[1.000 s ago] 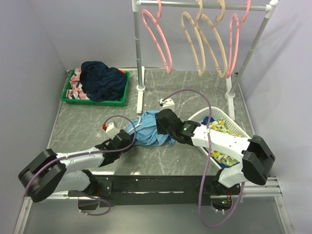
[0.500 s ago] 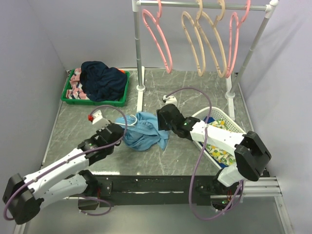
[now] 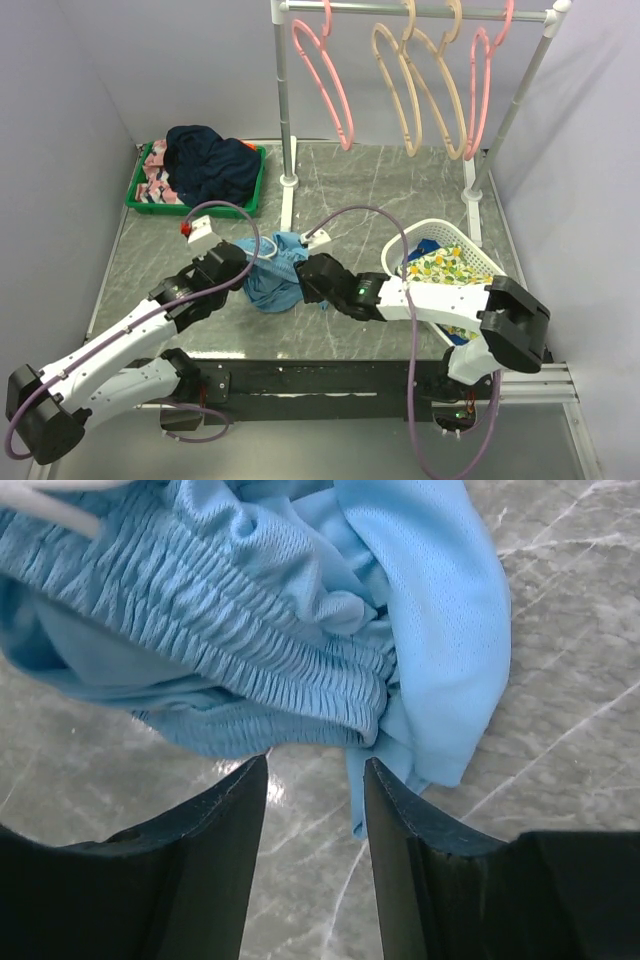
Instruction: Place the shorts on the hanger
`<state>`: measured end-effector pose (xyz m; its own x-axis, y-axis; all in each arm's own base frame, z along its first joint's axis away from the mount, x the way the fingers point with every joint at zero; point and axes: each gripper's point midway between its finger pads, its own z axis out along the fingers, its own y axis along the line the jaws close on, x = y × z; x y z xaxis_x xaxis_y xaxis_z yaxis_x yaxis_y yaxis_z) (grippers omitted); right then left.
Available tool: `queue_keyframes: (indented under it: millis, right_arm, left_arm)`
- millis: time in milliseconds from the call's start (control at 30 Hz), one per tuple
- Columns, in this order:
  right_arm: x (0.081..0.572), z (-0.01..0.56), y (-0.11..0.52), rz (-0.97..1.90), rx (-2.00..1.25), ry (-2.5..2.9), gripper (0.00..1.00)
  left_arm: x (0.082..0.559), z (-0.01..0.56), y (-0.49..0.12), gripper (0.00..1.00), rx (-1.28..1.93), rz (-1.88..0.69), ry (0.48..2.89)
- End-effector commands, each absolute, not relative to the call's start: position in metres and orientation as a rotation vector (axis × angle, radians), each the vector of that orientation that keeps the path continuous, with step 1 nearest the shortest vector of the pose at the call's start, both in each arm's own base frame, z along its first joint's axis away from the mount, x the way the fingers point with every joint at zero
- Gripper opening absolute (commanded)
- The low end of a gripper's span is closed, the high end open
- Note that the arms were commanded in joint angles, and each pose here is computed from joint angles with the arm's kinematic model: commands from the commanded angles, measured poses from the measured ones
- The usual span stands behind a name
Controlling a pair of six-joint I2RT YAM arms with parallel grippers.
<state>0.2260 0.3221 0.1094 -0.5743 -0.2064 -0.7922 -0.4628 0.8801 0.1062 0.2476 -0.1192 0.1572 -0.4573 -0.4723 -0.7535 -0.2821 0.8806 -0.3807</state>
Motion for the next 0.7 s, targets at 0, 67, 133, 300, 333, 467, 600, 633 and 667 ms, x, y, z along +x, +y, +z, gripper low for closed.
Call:
queue_keyframes:
  millis: [0,67,133,300,333,467,600,633,667]
  right_arm:
    - [0.250,0.097,0.323,0.296,-0.408,2.154,0.52]
    - [0.255,0.094,0.331,0.305,-0.418,2.154,0.52]
    - [0.257,0.078,0.333,0.269,-0.441,2.182,0.52]
    - [0.267,0.067,0.335,0.236,-0.413,2.182,0.47]
    - [0.273,0.068,0.333,0.215,-0.387,2.174,0.40]
    - [0.290,0.100,0.308,0.099,-0.263,2.114,0.04]
    - [0.287,0.177,0.277,0.031,-0.198,2.051,0.00]
    - [0.280,0.184,0.267,0.001,-0.224,2.073,0.00]
    - [0.278,0.202,0.267,0.035,-0.225,2.065,0.00]
  left_arm:
    - [0.254,0.180,-0.127,0.01,-0.515,-0.306,2.054]
    - [0.253,0.181,-0.126,0.01,-0.515,-0.304,2.057]
    - [0.253,0.180,-0.123,0.01,-0.518,-0.301,2.060]
    - [0.252,0.177,-0.126,0.01,-0.505,-0.333,2.074]
    - [0.252,0.173,-0.125,0.01,-0.504,-0.329,2.084]
    - [0.251,0.165,-0.125,0.04,-0.488,-0.333,2.104]
    - [0.252,0.154,-0.124,0.12,-0.478,-0.335,2.120]
    - [0.252,0.148,-0.125,0.13,-0.472,-0.341,2.136]
    - [0.253,0.142,-0.126,0.15,-0.465,-0.342,2.151]
